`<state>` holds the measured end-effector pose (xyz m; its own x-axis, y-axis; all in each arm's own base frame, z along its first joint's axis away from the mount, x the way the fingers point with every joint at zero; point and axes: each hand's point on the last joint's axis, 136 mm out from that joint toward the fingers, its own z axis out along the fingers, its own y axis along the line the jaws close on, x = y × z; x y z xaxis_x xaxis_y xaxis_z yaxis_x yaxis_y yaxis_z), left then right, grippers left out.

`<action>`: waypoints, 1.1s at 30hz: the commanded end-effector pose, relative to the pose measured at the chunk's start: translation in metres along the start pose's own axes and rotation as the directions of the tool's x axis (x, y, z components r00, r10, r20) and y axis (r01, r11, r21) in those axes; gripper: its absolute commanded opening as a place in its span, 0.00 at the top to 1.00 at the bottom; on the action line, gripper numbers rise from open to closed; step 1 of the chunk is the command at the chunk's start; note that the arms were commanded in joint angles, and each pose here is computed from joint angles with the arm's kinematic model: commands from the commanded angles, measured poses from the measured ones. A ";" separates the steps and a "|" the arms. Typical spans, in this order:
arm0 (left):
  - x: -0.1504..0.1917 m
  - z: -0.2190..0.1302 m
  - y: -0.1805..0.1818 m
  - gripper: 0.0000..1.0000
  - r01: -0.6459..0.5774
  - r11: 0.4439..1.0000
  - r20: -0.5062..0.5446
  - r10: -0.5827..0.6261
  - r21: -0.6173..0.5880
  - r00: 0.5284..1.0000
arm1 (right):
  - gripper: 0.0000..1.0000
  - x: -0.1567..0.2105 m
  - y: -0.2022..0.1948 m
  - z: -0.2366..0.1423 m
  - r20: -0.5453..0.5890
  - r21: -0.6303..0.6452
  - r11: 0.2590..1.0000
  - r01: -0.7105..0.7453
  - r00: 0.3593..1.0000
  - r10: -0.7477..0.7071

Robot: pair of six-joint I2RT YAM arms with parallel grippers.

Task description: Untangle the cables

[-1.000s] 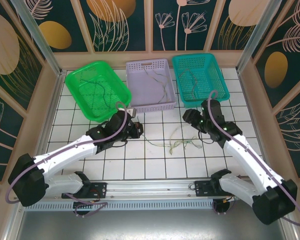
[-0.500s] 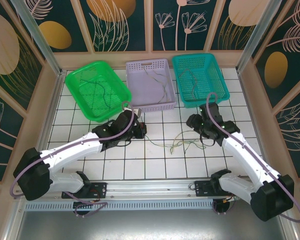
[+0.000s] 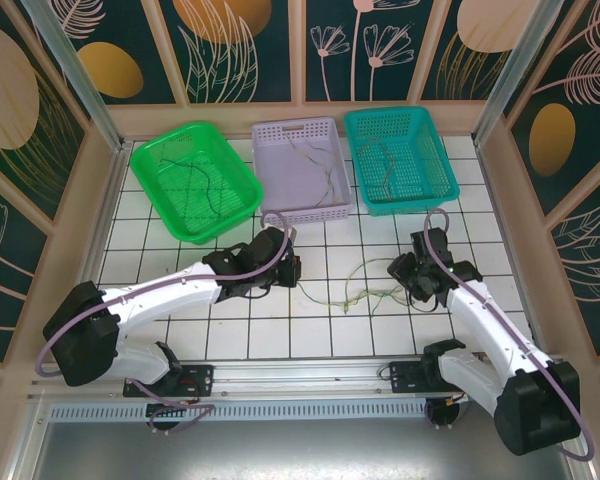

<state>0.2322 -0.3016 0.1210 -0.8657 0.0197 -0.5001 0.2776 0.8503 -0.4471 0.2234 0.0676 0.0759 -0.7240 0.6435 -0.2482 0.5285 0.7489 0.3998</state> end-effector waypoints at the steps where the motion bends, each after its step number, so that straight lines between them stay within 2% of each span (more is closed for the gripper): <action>1: -0.006 -0.001 -0.004 1.00 -0.024 1.000 0.015 0.025 -0.013 1.000 | 0.51 0.009 -0.005 0.009 -0.037 -0.006 0.999 -0.039 0.999 0.038; 4: -0.006 -0.001 -0.003 1.00 -0.022 1.000 0.016 0.023 -0.013 1.000 | 0.51 0.013 -0.011 0.012 -0.035 -0.009 0.999 -0.052 0.998 0.051; 9: -0.005 0.000 -0.004 1.00 -0.018 1.000 0.014 0.018 -0.010 1.000 | 0.61 0.020 -0.008 0.017 -0.069 -0.041 0.996 -0.078 0.995 0.075; 18: -0.005 0.002 -0.004 1.00 -0.002 1.000 0.015 0.003 -0.007 1.000 | 0.71 0.028 -0.010 0.019 -0.091 -0.067 0.990 -0.122 0.989 0.116; 33: -0.001 0.005 0.001 1.00 0.024 0.999 0.006 -0.024 -0.025 1.000 | 0.87 0.005 0.013 -0.005 -0.001 -0.173 0.972 -0.158 0.987 0.160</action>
<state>0.2336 -0.3010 0.1180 -0.8690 0.0077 -0.4948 0.2590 0.8591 -0.4415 0.2121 0.0802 0.0657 -0.6653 0.7296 -0.1583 0.5624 0.6292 0.5364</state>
